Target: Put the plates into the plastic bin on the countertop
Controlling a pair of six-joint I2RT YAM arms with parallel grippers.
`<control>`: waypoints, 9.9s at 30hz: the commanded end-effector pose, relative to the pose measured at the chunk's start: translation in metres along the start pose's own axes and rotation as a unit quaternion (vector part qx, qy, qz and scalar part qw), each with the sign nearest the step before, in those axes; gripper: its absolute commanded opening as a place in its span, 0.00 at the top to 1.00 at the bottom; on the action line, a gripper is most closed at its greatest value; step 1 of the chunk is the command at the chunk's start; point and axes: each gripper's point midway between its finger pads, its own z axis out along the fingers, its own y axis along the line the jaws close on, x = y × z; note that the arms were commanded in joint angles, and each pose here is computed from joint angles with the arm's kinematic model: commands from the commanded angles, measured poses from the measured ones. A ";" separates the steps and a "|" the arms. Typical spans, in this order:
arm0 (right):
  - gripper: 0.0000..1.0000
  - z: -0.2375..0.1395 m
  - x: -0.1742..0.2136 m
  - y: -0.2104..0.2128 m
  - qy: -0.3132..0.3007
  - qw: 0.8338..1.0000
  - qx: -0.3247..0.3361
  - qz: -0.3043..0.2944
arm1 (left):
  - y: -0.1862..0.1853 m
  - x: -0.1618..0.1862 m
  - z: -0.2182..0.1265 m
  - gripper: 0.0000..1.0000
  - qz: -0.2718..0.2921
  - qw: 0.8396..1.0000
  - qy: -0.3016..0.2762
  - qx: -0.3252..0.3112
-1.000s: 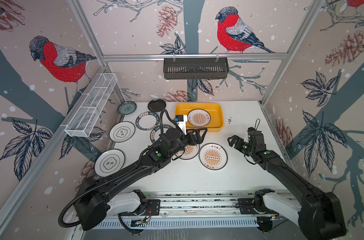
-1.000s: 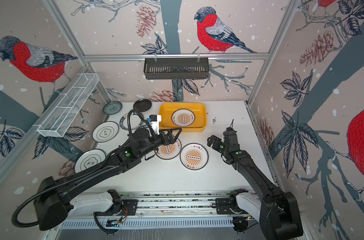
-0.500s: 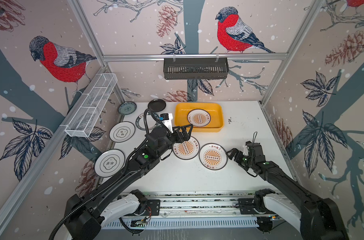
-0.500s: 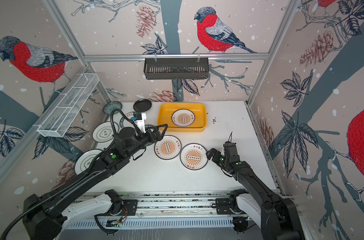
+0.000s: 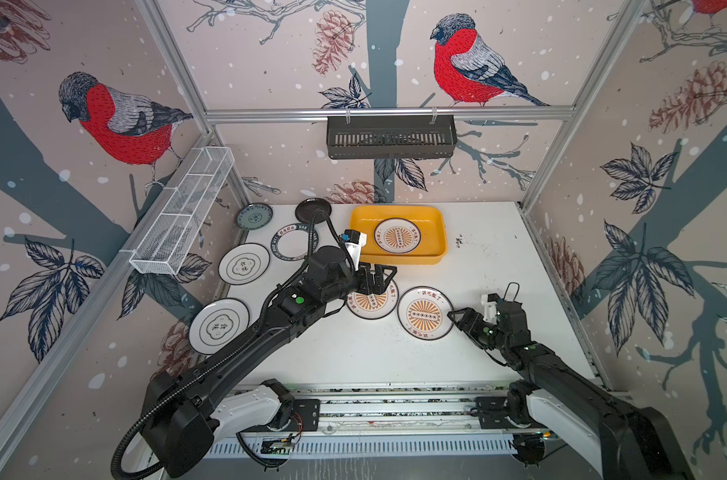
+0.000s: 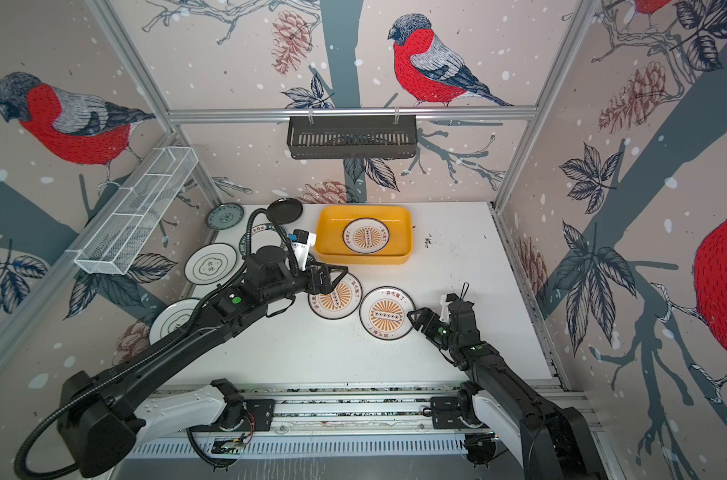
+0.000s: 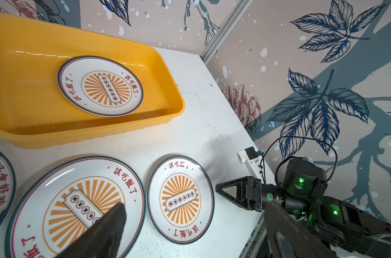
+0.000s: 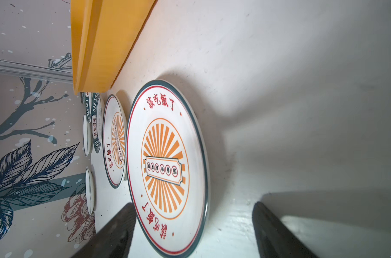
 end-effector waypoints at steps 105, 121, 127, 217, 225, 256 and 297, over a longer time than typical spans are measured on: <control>0.98 0.032 -0.186 0.234 -0.089 0.982 -0.162 -0.043 | 0.096 -0.115 0.126 0.90 -0.130 0.983 0.017 0.127; 0.00 0.011 -0.221 0.209 -0.187 0.978 -0.066 -0.067 | 0.154 -0.118 0.163 1.00 -0.209 0.975 0.027 0.074; 0.00 -0.029 -0.238 0.199 -0.258 0.963 0.003 -0.084 | 0.182 -0.107 0.183 1.00 -0.219 0.974 0.046 0.029; 0.00 0.000 -0.165 0.239 -0.173 0.956 -0.008 -0.236 | 0.156 -0.009 0.037 0.13 -0.169 0.983 0.002 -0.068; 0.00 0.033 -0.146 0.253 -0.121 0.958 -0.025 -0.257 | 0.173 0.070 0.008 0.14 -0.226 0.968 0.025 -0.106; 0.00 0.039 -0.148 0.240 -0.133 0.964 0.011 -0.228 | 0.204 0.128 0.050 0.84 -0.288 0.947 0.118 -0.079; 0.02 0.057 -0.154 0.247 -0.073 0.973 -0.098 -0.194 | 0.132 -0.093 0.101 1.00 -0.219 0.969 0.072 0.090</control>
